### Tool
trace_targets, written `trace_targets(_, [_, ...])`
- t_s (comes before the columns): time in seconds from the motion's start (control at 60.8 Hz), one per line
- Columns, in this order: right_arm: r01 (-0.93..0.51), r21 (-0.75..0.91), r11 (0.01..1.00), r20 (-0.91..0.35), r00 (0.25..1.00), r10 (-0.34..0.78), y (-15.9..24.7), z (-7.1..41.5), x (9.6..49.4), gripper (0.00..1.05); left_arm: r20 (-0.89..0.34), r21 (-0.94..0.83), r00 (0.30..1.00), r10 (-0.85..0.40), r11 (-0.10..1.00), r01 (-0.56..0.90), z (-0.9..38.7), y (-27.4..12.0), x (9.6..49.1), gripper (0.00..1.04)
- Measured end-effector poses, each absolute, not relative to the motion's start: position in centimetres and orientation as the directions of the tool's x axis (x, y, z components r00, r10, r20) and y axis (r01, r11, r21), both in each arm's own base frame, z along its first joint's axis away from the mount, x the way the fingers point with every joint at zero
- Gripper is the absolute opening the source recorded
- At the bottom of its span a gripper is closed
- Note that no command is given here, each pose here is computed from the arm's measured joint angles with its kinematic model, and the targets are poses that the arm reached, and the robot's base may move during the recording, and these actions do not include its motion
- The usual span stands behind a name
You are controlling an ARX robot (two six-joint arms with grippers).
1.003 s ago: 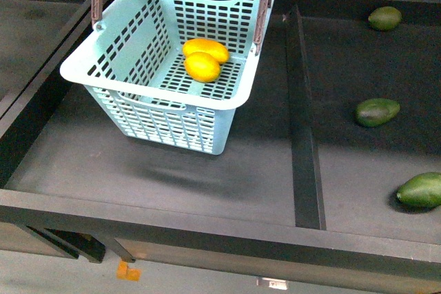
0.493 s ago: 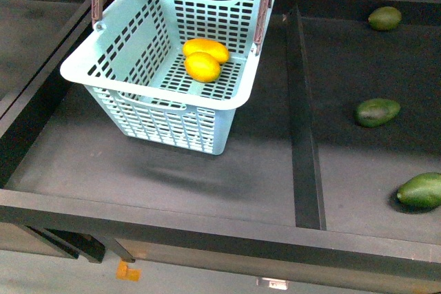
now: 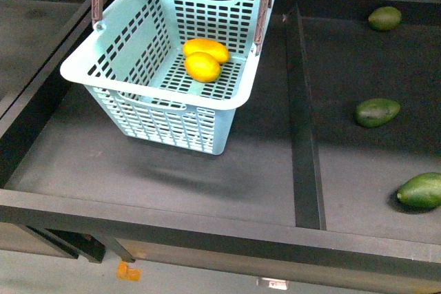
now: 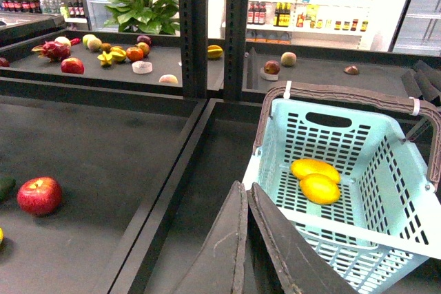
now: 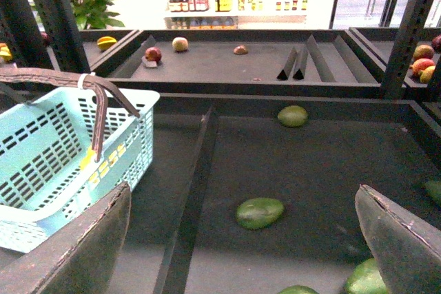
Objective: Pick lemon and mango into basket
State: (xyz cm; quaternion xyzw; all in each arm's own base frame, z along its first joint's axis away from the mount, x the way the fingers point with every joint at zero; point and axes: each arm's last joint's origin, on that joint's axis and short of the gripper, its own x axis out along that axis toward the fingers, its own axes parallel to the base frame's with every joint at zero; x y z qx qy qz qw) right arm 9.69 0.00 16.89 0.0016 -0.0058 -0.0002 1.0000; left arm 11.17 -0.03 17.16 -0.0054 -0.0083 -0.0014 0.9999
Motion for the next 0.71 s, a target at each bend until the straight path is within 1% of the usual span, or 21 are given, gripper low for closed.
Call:
trace_targets(0.197, [0.0, 0.003, 1.0, 0.012, 1.0, 0.0, 0.0, 16.9, 9.7, 0.96, 0.015, -0.011, 1.0, -0.003, 1.0, 0.003, 17.1, 0.0, 10.8, 0.04])
trace_targets(0.263, [0.0, 0.003, 1.0, 0.012, 1.0, 0.0, 0.0, 16.9, 9.7, 0.96, -0.019, -0.011, 1.0, -0.003, 1.0, 0.002, 16.7, 0.0, 10.2, 0.04])
trace_targets(0.345, [0.0, 0.003, 1.0, 0.012, 1.0, 0.0, 0.0, 16.9, 9.7, 0.96, 0.009, -0.011, 1.0, -0.003, 1.0, 0.003, 16.8, 0.0, 9.8, 0.04])
trace_targets(0.707, [0.0, 0.003, 1.0, 0.012, 1.0, 0.0, 0.0, 16.9, 9.7, 0.96, 0.01, -0.011, 1.0, -0.003, 1.0, 0.003, 16.8, 0.0, 9.7, 0.04])
